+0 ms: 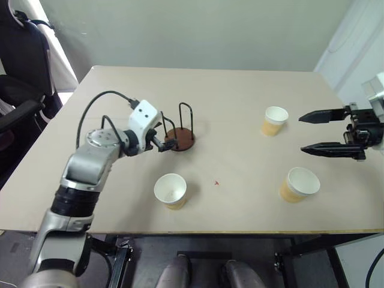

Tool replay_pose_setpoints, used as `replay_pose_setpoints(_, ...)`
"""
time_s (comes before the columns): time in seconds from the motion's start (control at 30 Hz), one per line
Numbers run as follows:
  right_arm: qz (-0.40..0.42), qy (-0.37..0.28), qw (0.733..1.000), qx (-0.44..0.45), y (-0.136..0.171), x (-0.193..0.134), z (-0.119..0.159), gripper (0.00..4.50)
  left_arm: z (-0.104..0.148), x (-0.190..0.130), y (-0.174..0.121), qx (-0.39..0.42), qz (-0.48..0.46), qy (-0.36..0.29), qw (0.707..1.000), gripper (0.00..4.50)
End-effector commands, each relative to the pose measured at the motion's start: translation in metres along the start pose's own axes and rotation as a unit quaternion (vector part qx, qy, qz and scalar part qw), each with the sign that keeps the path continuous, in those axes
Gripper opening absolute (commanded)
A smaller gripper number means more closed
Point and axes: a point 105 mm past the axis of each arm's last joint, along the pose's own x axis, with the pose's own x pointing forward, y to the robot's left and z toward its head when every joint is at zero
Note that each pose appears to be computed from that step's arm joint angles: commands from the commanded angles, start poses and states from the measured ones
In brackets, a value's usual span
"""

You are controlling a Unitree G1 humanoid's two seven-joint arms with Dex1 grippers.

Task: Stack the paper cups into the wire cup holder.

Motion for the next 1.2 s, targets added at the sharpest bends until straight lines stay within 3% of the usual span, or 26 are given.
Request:
replay_pose_setpoints(0.03, -0.015, -0.01, 1.0, -0.023, 0.003, -0.008, 0.012, 4.5, 0.011, 0.002, 0.005, 0.019, 0.016, -0.018, 1.0, 4.48)
replay_pose_setpoints(0.37, -0.027, -0.007, 0.999, -0.018, 0.005, -0.012, 0.012, 4.5, 0.009, 0.021, 0.012, 0.011, 0.042, -0.021, 0.999, 4.48)
replay_pose_setpoints(0.6, -0.03, -0.013, 0.999, -0.015, 0.006, -0.013, 0.014, 4.5, 0.013, 0.03, -0.003, -0.018, -0.001, -0.028, 0.999, 4.48)
replay_pose_setpoints(0.7, -0.016, -0.046, 0.999, -0.018, 0.011, -0.01, 0.024, 4.5, 0.015, 0.032, -0.003, -0.026, -0.001, -0.033, 0.999, 3.89)
replay_pose_setpoints(0.77, -0.011, -0.063, 0.998, -0.023, 0.013, -0.01, 0.029, 4.5, 0.018, 0.034, -0.008, -0.027, -0.012, -0.039, 0.999, 3.25)
replay_pose_setpoints(1.03, -0.018, -0.059, 0.998, -0.019, 0.014, -0.009, 0.028, 4.5, 0.018, 0.038, -0.009, -0.026, -0.009, -0.038, 0.999, 0.24)
replay_pose_setpoints(1.07, -0.019, -0.058, 0.998, -0.019, 0.014, -0.009, 0.027, 4.5, 0.018, 0.038, -0.008, -0.022, -0.007, -0.037, 0.999, 0.02)
replay_pose_setpoints(1.2, -0.021, -0.055, 0.998, -0.018, 0.015, -0.009, 0.025, 4.5, 0.028, 0.035, -0.005, -0.015, -0.007, -0.052, 0.998, 0.02)
